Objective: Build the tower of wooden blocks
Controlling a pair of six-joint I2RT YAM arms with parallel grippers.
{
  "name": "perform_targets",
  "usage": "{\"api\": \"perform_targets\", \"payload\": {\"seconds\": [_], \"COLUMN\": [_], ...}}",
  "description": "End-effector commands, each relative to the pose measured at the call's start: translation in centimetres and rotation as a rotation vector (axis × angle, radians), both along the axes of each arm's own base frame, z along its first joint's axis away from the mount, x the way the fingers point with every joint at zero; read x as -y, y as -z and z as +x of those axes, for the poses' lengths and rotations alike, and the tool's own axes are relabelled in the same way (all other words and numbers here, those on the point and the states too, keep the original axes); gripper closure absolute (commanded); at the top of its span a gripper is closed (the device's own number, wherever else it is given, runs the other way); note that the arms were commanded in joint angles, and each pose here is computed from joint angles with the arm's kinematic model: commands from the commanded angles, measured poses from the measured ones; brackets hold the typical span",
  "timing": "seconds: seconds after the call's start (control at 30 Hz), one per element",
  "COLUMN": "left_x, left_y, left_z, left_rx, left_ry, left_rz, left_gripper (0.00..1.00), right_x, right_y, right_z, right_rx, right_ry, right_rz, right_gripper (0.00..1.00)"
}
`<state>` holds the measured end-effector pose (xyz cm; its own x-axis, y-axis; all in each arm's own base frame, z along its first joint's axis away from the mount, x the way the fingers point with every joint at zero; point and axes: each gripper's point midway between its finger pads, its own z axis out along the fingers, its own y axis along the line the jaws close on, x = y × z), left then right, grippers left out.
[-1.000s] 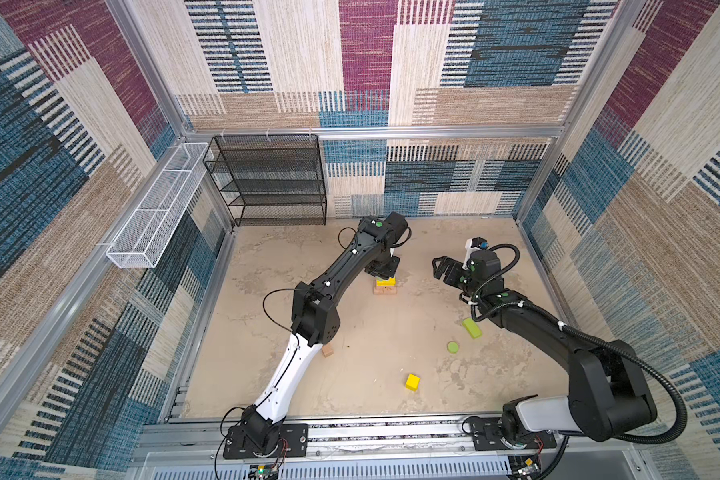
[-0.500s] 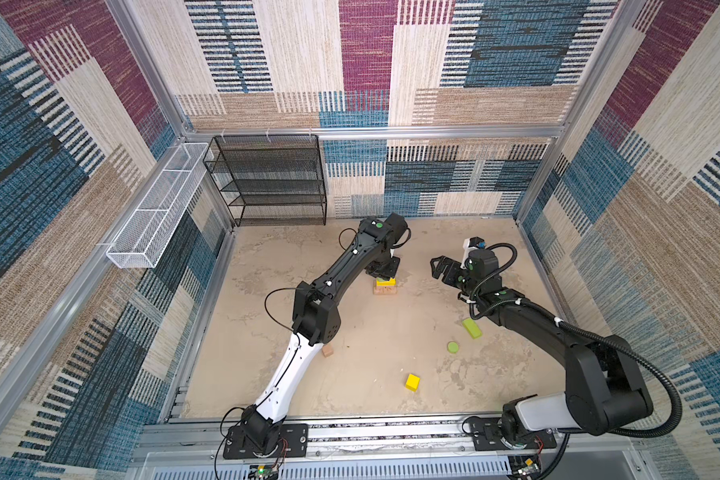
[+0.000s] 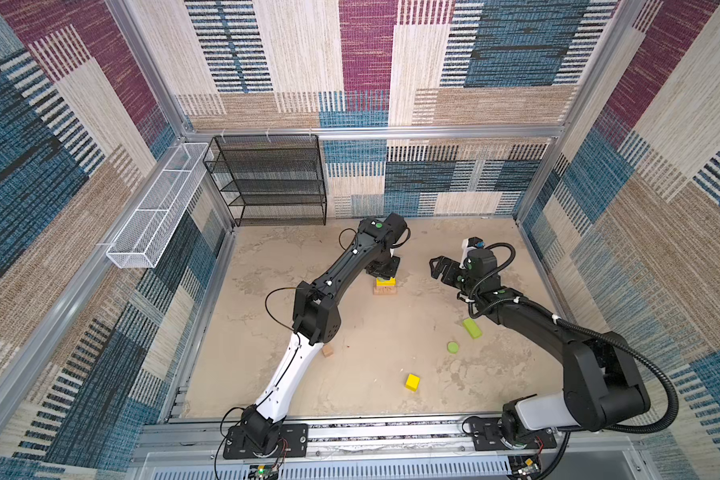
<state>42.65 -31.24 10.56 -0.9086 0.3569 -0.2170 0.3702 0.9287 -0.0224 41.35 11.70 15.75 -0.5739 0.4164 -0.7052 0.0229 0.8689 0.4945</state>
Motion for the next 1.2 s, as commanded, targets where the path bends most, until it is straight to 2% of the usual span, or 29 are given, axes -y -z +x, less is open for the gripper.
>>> {"api": "perform_targets", "payload": {"seconds": [0.0, 1.17], "left_x": [0.28, -0.01], "left_y": [0.13, 0.41], "left_z": [0.03, 0.09], "left_rx": [-0.005, -0.010], "left_ry": [-0.017, -0.028], "left_rz": [-0.015, -0.007], "left_gripper": [0.68, 0.59], "right_x": [-0.32, -0.33], "right_y": [-0.87, -1.11], "right_z": [0.42, 0.37], "right_rx": [0.029, 0.033], "right_ry": [-0.010, -0.015], "right_rz": [0.015, 0.016], "right_gripper": [0.01, 0.01]}}
